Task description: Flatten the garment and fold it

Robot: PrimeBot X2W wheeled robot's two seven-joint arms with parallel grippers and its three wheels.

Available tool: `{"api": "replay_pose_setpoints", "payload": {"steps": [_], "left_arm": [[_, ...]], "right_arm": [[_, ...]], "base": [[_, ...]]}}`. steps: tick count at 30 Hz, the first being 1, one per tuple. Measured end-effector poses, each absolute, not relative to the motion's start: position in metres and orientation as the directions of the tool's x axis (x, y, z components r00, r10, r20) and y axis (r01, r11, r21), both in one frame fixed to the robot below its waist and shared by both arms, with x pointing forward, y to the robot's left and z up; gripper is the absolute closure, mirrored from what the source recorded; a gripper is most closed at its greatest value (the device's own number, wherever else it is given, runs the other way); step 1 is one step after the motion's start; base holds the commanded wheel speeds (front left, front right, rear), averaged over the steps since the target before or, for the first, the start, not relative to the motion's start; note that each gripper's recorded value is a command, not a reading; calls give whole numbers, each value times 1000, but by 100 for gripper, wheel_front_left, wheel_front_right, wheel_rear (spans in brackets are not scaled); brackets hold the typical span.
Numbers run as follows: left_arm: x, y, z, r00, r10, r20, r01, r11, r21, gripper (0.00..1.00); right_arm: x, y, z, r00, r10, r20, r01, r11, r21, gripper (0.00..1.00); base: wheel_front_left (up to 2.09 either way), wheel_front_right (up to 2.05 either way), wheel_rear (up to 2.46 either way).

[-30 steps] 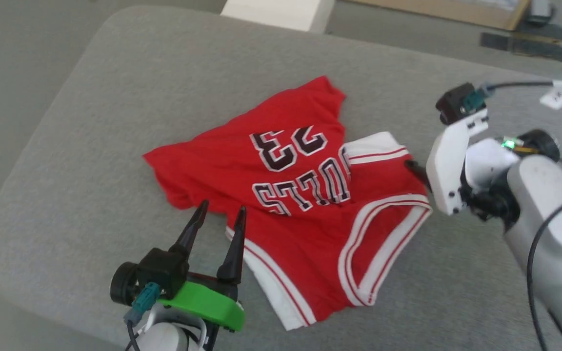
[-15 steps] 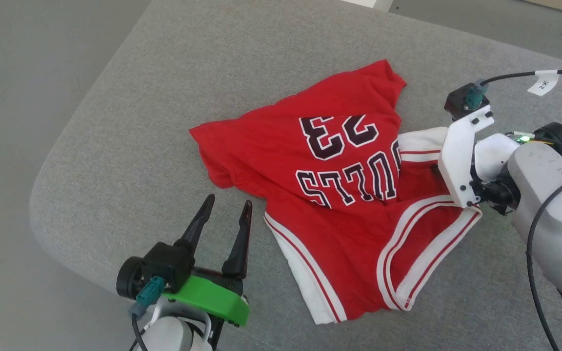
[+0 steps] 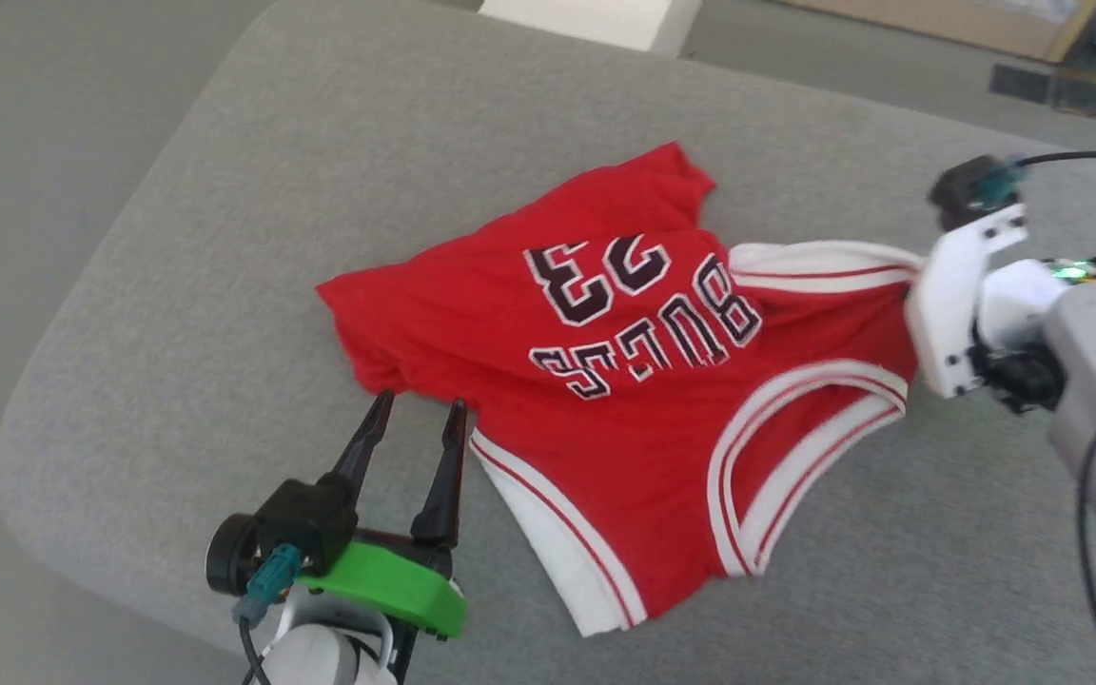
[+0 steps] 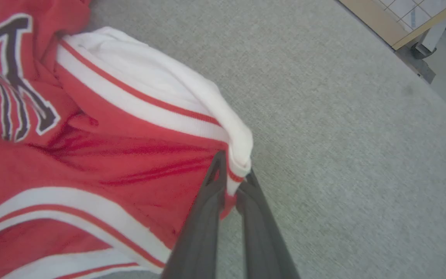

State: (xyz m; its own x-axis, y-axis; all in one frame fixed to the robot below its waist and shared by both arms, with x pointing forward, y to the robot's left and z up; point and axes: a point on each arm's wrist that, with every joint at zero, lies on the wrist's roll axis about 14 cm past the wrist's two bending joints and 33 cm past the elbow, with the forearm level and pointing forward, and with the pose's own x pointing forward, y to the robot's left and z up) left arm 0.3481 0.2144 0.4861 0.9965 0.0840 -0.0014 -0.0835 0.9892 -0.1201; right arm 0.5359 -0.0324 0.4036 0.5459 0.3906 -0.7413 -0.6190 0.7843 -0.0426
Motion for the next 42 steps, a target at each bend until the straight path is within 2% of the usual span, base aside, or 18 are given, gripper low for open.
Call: {"api": "replay_pose_setpoints", "payload": {"steps": [3,6,11,14,18,22,24,28,31,36,39,42], "left_arm": [[349,208,486,998,63,2,-62,990,-128,0],[349,199,485,999,33,5,-32,990,-140,0],[354,183,487,1000,-20,18,22,988,-153,0],[359,171,490,998,-58,29,62,985,-160,0],[365,156,494,993,-105,47,112,980,-165,0],[370,142,496,987,-153,56,161,972,-171,0],[371,134,495,983,-175,53,182,968,-174,0],[372,124,491,978,-206,43,210,961,-177,0],[371,119,488,975,-221,33,223,958,-182,0],[366,100,470,958,-284,-51,268,942,-202,0],[362,88,456,932,-333,-144,298,929,-220,0],[357,77,437,879,-385,-283,333,919,-212,0]], "right_arm": [[542,-72,416,610,335,-718,-541,839,-67,100],[533,-121,415,642,253,-724,-453,887,-91,100],[500,-204,408,664,103,-740,-304,942,-141,100],[466,-250,398,646,20,-763,-191,972,-136,100],[428,-286,395,654,-53,-755,-76,988,-135,100],[392,-282,385,650,-58,-758,-20,995,-93,100],[385,-273,390,690,-48,-722,0,998,-66,0],[401,-258,431,833,-37,-552,19,999,-38,0],[412,-247,463,912,-21,-411,5,999,-38,0],[412,-238,502,979,-4,-203,-7,999,-54,0],[407,-236,522,997,-8,-76,-1,993,-117,0],[399,-237,535,998,-48,33,50,995,-83,0]], "base": [[0,0,0],[0,0,0],[0,0,0],[0,0,0],[0,0,0],[0,0,0],[0,0,0],[0,0,0],[0,0,0],[0,0,0],[0,0,0],[0,0,0]]}}
